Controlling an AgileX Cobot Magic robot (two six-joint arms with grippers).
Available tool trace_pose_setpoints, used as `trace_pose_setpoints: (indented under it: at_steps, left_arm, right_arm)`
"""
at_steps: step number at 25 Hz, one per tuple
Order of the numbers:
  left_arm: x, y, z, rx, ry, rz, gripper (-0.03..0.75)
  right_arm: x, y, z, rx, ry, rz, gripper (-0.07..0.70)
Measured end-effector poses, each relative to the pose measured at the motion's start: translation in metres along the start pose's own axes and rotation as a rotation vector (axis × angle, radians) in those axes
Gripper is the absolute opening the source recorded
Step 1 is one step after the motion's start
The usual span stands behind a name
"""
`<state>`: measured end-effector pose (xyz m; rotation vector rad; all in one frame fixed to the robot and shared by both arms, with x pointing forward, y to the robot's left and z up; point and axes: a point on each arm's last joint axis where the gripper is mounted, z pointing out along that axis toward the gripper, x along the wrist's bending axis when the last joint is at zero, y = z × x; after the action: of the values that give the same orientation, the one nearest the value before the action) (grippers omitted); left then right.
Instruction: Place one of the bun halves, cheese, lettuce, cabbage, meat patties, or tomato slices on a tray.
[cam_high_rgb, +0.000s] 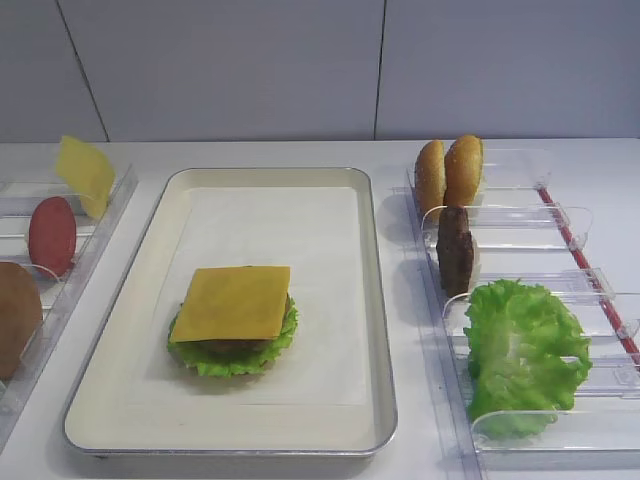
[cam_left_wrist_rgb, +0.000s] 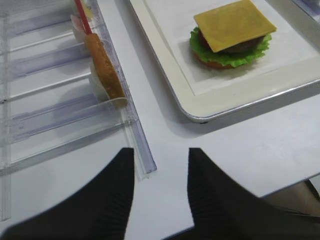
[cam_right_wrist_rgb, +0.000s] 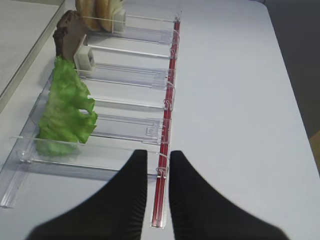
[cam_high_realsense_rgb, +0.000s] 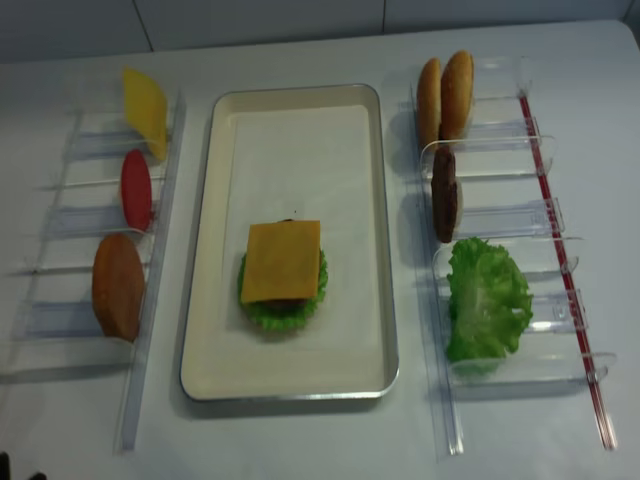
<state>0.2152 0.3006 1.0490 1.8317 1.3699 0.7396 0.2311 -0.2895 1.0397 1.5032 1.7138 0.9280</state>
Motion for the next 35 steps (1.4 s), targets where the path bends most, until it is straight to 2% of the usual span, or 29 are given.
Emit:
trace_pose_setpoints:
  at_steps: [3,8,35]
  left_arm:
    - [0.0005,-0.0024,0.0111,-0.003,0.001,-0.003,0.241]
    - [0.0008,-0.0017,0.0140,-0.020,0.003,-0.003,0.237]
    - [0.0009,-0.0012,0.0142,-0.026,0.003,-0.003,0.235]
  right_arm:
    - [0.0000,0.0000,0.0000,0.000,0.000,0.000,0.149]
    - [0.0000,0.0000,0.0000,0.000,0.000,0.000,0.149]
    - [0.0000,0.0000,0.0000,0.000,0.000,-0.006,0.140]
